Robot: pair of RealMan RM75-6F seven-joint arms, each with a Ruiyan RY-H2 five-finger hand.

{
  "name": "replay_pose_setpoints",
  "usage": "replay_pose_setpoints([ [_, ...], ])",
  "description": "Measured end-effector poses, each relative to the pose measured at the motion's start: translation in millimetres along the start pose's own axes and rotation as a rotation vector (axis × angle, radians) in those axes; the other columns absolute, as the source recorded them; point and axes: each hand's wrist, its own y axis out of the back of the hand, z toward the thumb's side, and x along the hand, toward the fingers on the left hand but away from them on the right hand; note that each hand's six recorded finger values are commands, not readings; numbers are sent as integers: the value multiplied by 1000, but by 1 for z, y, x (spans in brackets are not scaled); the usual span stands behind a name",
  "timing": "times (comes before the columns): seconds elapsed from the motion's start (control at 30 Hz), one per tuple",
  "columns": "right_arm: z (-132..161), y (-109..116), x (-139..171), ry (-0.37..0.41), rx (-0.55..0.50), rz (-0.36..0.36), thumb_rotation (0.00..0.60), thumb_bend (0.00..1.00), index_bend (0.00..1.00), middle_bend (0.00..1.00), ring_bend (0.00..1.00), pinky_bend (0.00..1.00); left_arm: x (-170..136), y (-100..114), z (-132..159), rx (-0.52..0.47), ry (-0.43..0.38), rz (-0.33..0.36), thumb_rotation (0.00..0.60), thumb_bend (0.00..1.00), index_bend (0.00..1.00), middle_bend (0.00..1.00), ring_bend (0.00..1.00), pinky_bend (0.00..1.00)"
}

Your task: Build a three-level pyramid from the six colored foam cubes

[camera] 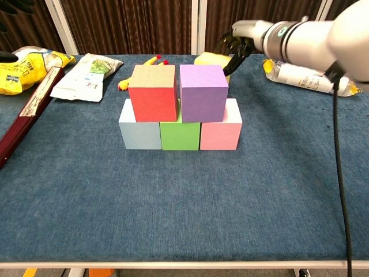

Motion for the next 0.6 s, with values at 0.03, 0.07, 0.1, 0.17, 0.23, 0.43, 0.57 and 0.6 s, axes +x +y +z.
replay_pose_setpoints([
  [0.03, 0, 5, 3, 14, 4, -1, 600, 306, 244, 358, 43, 64, 0, 0, 0, 1, -1, 1, 600, 173, 169, 126, 88, 228],
  [0.07, 0, 11, 6, 28, 10, -1, 600, 305, 244, 352, 43, 64, 0, 1, 1, 2, -2, 1, 600, 173, 169, 126, 88, 228],
  [0.1, 0, 20, 11, 50, 19, 0, 600, 305, 244, 347, 43, 64, 0, 1, 1, 4, -4, 1, 600, 173, 169, 126, 88, 228],
  [0.17, 0, 34, 20, 83, 39, 2, 600, 304, 244, 340, 43, 65, 0, 1, 3, 8, -7, 0, 600, 173, 169, 126, 88, 228],
  [0.23, 1, 52, 32, 125, 72, -1, 600, 303, 244, 337, 43, 68, 1, 1, 4, 15, -10, -3, 600, 172, 169, 126, 88, 228],
  [0.43, 14, 98, 73, 260, 163, -23, 600, 303, 244, 335, 42, 69, 2, 1, 8, 27, -18, -6, 600, 173, 169, 126, 88, 228],
  [0.57, 29, 105, 93, 355, 197, -24, 600, 299, 244, 338, 42, 69, 2, 2, 10, 27, -19, -4, 600, 173, 169, 126, 88, 227],
  [0.6, 35, 105, 99, 383, 204, -21, 600, 295, 245, 338, 42, 69, 2, 2, 11, 27, -19, -2, 600, 172, 169, 126, 88, 227],
])
